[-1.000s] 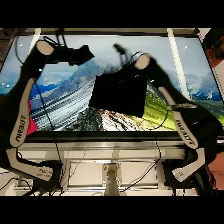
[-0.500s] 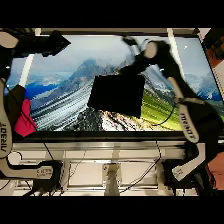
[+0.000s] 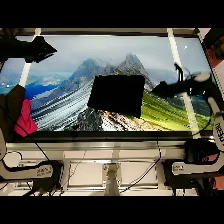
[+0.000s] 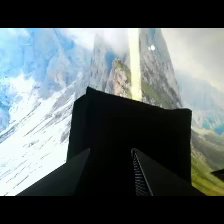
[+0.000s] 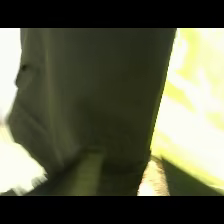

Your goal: Fold the clothes and pants, and hang the long-sleeved shirts on hangers.

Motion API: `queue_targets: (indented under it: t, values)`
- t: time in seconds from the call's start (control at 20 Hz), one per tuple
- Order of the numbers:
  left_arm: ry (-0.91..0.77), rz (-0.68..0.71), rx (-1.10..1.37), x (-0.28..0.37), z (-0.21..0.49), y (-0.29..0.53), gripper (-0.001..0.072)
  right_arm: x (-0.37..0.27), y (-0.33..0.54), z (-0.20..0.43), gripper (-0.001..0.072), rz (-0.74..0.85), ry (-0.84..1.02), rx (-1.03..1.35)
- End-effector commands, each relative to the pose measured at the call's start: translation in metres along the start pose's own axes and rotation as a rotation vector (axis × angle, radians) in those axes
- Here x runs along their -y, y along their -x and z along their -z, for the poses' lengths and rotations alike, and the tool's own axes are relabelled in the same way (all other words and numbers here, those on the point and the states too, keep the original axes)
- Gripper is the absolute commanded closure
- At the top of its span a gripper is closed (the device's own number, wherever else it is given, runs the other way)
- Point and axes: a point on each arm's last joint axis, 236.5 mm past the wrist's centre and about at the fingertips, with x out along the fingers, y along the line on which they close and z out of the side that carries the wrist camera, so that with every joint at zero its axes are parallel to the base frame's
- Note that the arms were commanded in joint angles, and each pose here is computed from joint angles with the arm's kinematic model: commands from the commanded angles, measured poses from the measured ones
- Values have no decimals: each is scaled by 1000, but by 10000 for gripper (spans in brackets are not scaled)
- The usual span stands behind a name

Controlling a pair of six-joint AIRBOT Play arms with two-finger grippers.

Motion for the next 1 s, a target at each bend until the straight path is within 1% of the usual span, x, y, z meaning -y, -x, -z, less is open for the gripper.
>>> queue_targets:
  t: [0.0,0.15,0.4,0.6,0.65,0.7,0.75,0.8,0.85,0.95]
  values:
    - [4,-3,-13,-3,3,3,279,16,-34,39,98,-108,-193,-31]
    - [4,-3,-14,-3,3,3,275,9,-63,54,98,-134,-173,-162]
    - [5,-3,-14,-3,3,3,275,-4,-89,35,97,-145,-109,-200]
    - [6,-2,-15,-3,3,3,275,-9,-112,31,105,-131,-103,-228]
    - [6,-3,-15,-3,3,3,275,-10,-116,31,147,-128,-106,-231]
    - [7,-3,-15,-3,3,3,275,-10,-118,30,256,-121,-99,-225]
    - [7,-3,-15,-3,3,3,276,-11,-121,27,339,-119,-99,-212]
    - [7,-3,-15,-3,3,3,275,-13,-120,23,491,-124,-102,-200]
    - [7,-3,-15,-3,3,3,275,-14,-119,20,694,-123,-113,-193]
    - [7,-2,-15,-3,3,3,275,-18,-114,12,707,-134,-118,-176]
